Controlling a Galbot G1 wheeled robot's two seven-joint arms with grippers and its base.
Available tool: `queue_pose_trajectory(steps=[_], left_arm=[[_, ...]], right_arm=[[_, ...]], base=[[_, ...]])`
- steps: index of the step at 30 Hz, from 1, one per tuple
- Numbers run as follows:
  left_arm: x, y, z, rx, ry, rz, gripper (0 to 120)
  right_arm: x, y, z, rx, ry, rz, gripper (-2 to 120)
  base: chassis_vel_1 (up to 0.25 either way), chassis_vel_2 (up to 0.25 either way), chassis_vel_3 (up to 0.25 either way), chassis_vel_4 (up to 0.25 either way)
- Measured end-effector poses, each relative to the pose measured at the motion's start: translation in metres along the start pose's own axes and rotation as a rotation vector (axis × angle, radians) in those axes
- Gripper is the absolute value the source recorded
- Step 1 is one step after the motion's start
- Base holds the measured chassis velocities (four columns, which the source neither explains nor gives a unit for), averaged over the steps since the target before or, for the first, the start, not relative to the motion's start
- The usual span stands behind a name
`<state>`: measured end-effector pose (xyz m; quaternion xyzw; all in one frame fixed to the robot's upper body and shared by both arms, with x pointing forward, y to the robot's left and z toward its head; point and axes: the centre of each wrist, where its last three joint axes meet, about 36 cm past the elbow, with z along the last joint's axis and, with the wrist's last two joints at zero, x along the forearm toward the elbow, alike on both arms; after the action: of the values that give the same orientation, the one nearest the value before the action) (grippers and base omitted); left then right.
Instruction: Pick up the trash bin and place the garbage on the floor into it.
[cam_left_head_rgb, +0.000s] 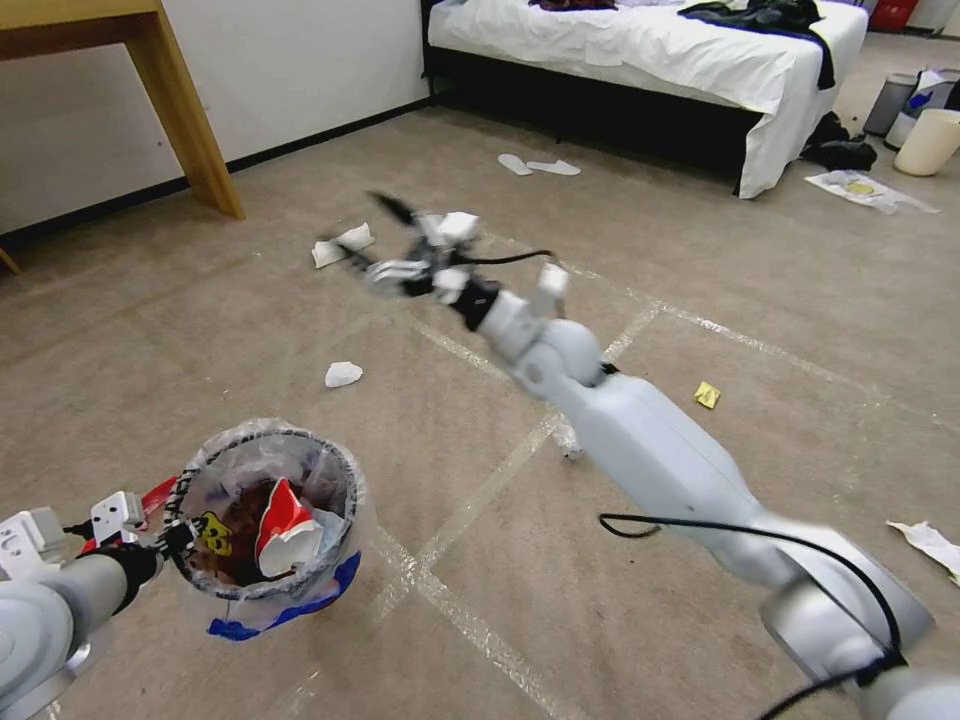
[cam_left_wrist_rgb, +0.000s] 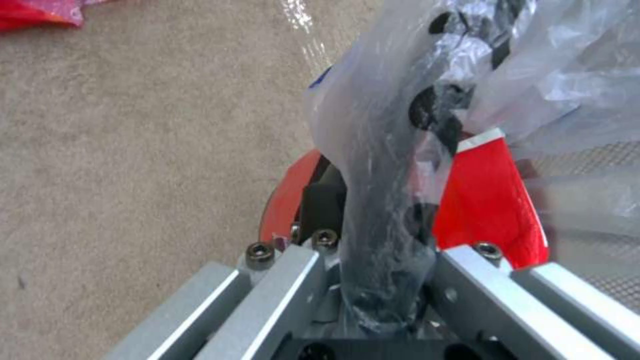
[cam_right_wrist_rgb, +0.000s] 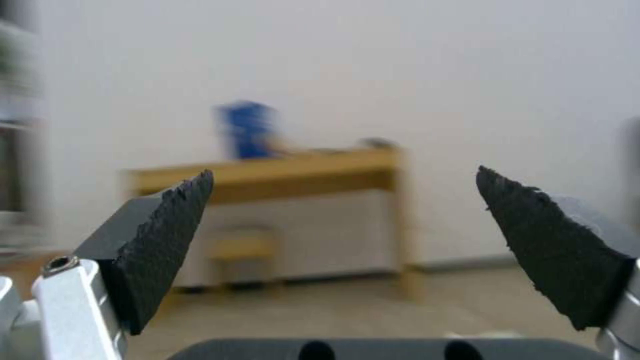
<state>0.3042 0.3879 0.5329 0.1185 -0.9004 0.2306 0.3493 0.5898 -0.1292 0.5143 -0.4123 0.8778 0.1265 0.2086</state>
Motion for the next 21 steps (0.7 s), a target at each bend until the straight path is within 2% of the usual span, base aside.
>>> queue_pose_trajectory(steps=[2, 3, 5, 6, 8, 9, 11, 12, 14, 17, 19, 21], left_arm=[[0.001, -0.002, 0.0, -0.003, -0.003, 0.006, 1], [0.001, -0.002, 0.0, -0.003, -0.003, 0.006, 1], [0.002, -0.003, 0.0, -0.008, -0.002, 0.012, 1], [0.002, -0.003, 0.0, -0.008, -0.002, 0.012, 1], [0.003, -0.004, 0.001, -0.012, -0.001, 0.019, 1], [0.003, -0.004, 0.001, -0.012, -0.001, 0.019, 1], [0.002, -0.005, 0.004, -0.013, 0.005, 0.024, 1], [0.002, -0.005, 0.004, -0.013, 0.005, 0.024, 1], [0.002, -0.008, 0.006, -0.013, 0.009, 0.031, 1], [0.002, -0.009, 0.007, -0.014, 0.008, 0.036, 1], [0.004, -0.01, 0.007, -0.017, 0.007, 0.045, 1], [0.004, -0.011, 0.006, -0.02, 0.006, 0.049, 1]], right_arm=[[0.043, -0.015, 0.0, 0.057, 0.012, 0.159, 100], [0.043, -0.015, 0.0, 0.057, 0.012, 0.159, 100], [0.113, -0.03, -0.005, 0.149, 0.046, 0.335, 100], [0.113, -0.03, -0.005, 0.149, 0.046, 0.335, 100], [0.178, -0.032, -0.005, 0.218, 0.088, 0.453, 100], [0.178, -0.032, -0.005, 0.218, 0.088, 0.453, 100], [0.228, -0.029, -0.018, 0.289, 0.095, 0.541, 100], [0.228, -0.029, -0.018, 0.289, 0.095, 0.541, 100], [0.259, -0.021, -0.025, 0.325, 0.086, 0.58, 100], [0.273, -0.015, -0.025, 0.332, 0.085, 0.599, 100], [0.31, 0.004, -0.023, 0.37, 0.094, 0.642, 100], [0.322, 0.01, -0.023, 0.385, 0.099, 0.657, 100]], base=[[0.0, 0.0, 0.0, 0.0], [0.0, 0.0, 0.0, 0.0], [0.0, 0.0, 0.0, 0.0], [0.0, 0.0, 0.0, 0.0], [0.0, 0.0, 0.0, 0.0], [0.0, 0.0, 0.0, 0.0], [0.0, 0.0, 0.0, 0.0], [0.0, 0.0, 0.0, 0.0], [0.0, 0.0, 0.0, 0.0], [0.0, 0.0, 0.0, 0.0], [0.0, 0.0, 0.0, 0.0], [0.0, 0.0, 0.0, 0.0]])
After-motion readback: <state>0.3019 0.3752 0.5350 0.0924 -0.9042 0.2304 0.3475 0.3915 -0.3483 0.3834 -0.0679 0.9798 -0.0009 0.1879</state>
